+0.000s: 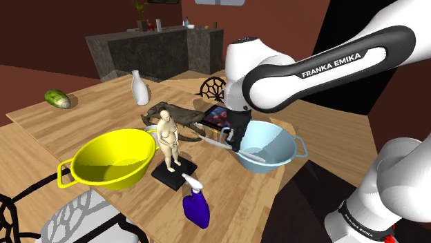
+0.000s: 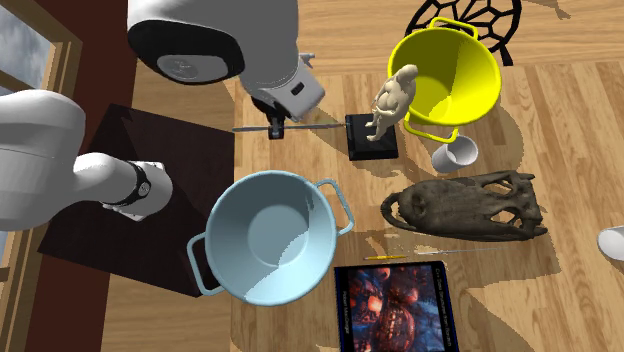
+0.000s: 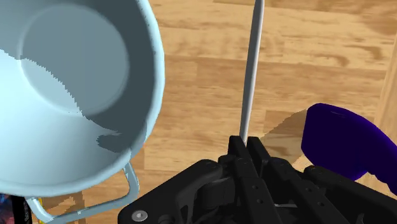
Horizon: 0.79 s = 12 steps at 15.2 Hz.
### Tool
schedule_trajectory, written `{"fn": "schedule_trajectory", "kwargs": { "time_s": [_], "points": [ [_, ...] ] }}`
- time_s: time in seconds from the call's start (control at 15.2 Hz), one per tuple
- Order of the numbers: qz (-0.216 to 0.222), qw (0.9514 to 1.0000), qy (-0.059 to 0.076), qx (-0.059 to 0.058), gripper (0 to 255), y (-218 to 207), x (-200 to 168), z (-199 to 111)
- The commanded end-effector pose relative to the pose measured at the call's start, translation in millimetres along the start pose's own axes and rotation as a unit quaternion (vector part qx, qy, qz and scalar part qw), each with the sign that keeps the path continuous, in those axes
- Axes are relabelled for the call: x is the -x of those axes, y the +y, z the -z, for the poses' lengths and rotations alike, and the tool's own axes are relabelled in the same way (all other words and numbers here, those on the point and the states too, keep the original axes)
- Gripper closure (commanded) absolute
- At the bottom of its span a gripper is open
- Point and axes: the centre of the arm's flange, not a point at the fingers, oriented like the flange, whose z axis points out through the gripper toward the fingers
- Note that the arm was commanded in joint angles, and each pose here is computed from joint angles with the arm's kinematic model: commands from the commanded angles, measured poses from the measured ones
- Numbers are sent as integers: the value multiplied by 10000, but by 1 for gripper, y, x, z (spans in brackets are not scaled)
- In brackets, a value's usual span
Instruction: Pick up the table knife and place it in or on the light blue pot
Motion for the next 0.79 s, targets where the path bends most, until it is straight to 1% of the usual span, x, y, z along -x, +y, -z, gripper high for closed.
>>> {"fn": "schedule_trajectory", "kwargs": {
  "time_s": [0.0,0.73],
  "points": [
    [11,10000,-2,-2,255,24,6,2],
    [11,10000,-2,-2,255,164,45,11]
  ]
}}
